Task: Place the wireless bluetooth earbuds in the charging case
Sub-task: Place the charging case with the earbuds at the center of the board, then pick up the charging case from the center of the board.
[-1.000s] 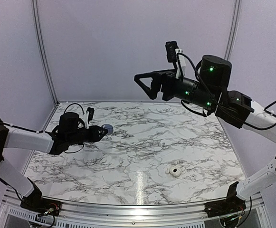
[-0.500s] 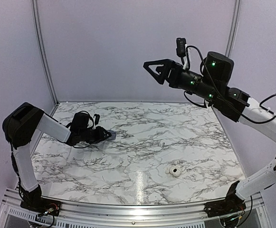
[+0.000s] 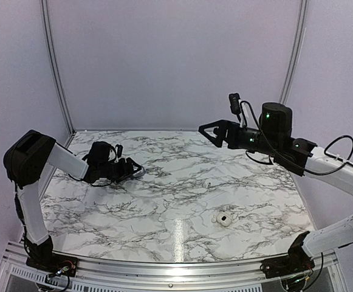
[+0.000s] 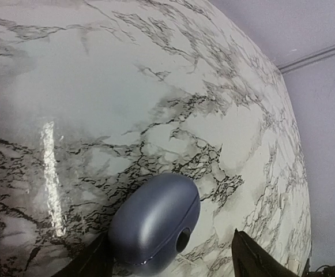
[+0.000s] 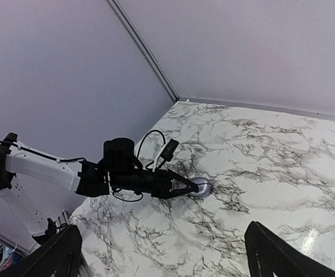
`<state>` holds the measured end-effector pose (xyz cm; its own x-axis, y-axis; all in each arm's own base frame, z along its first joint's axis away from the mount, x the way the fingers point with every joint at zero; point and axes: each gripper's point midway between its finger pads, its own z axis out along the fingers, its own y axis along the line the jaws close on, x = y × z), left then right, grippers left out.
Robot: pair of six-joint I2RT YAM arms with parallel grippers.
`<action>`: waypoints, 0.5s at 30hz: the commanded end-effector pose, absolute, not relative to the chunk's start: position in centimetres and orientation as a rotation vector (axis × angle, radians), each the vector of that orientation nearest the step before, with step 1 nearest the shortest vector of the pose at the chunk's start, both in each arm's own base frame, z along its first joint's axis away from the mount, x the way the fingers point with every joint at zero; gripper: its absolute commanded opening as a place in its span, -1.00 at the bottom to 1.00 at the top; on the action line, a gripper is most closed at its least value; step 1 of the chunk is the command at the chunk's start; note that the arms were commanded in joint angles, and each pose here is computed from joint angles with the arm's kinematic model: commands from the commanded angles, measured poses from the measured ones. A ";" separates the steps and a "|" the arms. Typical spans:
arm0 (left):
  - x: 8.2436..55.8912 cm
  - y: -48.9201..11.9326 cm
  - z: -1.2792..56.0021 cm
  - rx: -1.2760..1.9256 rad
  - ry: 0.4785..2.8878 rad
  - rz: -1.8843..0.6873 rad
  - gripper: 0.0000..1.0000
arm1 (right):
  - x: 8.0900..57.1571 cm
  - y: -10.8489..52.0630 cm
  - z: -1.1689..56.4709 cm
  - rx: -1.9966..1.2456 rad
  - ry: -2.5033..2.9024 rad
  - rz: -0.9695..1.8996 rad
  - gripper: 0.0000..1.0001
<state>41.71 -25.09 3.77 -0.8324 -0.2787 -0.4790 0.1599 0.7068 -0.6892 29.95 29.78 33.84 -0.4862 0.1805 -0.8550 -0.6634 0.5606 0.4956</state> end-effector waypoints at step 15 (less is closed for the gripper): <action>36.8 -16.8 14.1 -0.092 2.152 -0.668 0.98 | 25.4 21.9 18.8 -0.079 2.345 0.813 0.93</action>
<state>38.28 -18.82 11.84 -0.6938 -0.2982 -0.6556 0.1648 0.8204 -0.5476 26.65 24.70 23.53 -0.6942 0.1038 -0.7123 -0.4347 0.7282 0.5298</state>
